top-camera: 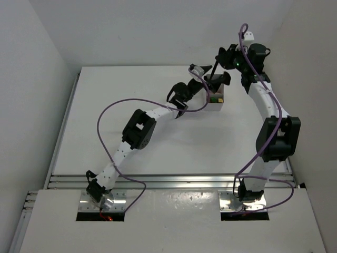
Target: Organize the makeup
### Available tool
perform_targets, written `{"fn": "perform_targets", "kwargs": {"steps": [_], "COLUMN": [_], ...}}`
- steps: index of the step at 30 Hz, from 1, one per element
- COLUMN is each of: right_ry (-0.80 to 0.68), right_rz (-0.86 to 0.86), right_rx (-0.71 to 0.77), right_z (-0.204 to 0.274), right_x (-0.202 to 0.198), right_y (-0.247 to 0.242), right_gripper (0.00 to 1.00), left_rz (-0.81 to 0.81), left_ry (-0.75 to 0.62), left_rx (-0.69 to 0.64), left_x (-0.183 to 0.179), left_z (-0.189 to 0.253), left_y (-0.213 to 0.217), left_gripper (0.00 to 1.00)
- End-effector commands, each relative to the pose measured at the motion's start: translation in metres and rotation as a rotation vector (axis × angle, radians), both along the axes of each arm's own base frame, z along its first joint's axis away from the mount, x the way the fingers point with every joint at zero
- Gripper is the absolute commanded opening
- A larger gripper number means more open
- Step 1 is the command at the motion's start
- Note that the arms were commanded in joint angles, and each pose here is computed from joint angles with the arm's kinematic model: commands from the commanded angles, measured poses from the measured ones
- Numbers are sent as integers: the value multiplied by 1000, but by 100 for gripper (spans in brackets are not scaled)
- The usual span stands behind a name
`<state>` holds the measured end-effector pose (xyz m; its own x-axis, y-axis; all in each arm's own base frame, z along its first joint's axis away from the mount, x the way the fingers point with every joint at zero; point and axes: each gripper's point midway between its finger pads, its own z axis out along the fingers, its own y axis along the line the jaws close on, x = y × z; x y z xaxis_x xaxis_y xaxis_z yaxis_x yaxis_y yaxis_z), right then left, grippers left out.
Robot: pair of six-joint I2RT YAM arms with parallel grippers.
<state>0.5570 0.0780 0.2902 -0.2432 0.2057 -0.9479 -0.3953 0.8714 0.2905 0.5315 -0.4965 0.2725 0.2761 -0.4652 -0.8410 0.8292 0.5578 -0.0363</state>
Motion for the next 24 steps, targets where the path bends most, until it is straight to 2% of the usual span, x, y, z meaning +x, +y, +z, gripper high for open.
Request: {"fn": "perform_targets", "kwargs": {"steps": [1, 4, 5, 6, 7, 8, 9, 10, 12, 14, 15, 17, 18, 19, 24], "right_ry": [-172, -207, -240, -239, -259, -253, -281, -277, -285, -271, -283, -270, -285, -270, -281], "right_rz": [-24, -60, -68, -71, -48, -66, -81, -95, -95, -82, -71, -59, -50, -51, -36], "right_rx": [-81, -139, -178, -187, -190, -220, -225, -236, -244, -216, -208, -213, -242, -257, -335], "right_z": [46, 43, 47, 43, 45, 28, 31, 23, 10, -2, -6, -24, -27, -44, -65], "right_x": [3, 16, 18, 20, 19, 21, 23, 26, 29, 35, 41, 49, 51, 56, 63], "right_y": [-2, -11, -14, -16, 0, -4, -6, -8, -6, -3, 1, 4, 6, 5, 2], "right_gripper": [0, 0, 0, 0, 0, 0, 0, 0, 0, 0, 0, 0, 0, 0, 0], "left_rz": [-30, -15, -1, 18, 30, 82, 102, 131, 179, 211, 229, 268, 298, 306, 383], "left_ry": [-100, -69, -50, -96, -65, -28, 0, 0, 158, 207, 258, 290, 333, 348, 428], "left_rx": [11, 71, 150, 159, 220, 311, 356, 379, 517, 571, 604, 621, 637, 644, 634], "left_x": [-26, -22, -18, -30, -31, -22, -23, -30, -25, -41, -45, -61, -66, -71, -88], "left_z": [73, 76, 49, 82, 73, 46, 43, 63, 16, 19, -1, 6, -7, -9, -12], "left_y": [13, 40, 54, 72, 82, 106, 120, 140, 183, 216, 236, 259, 271, 275, 304], "left_gripper": [99, 99, 99, 99, 99, 99, 99, 99, 99, 99, 99, 99, 99, 99, 99]}}
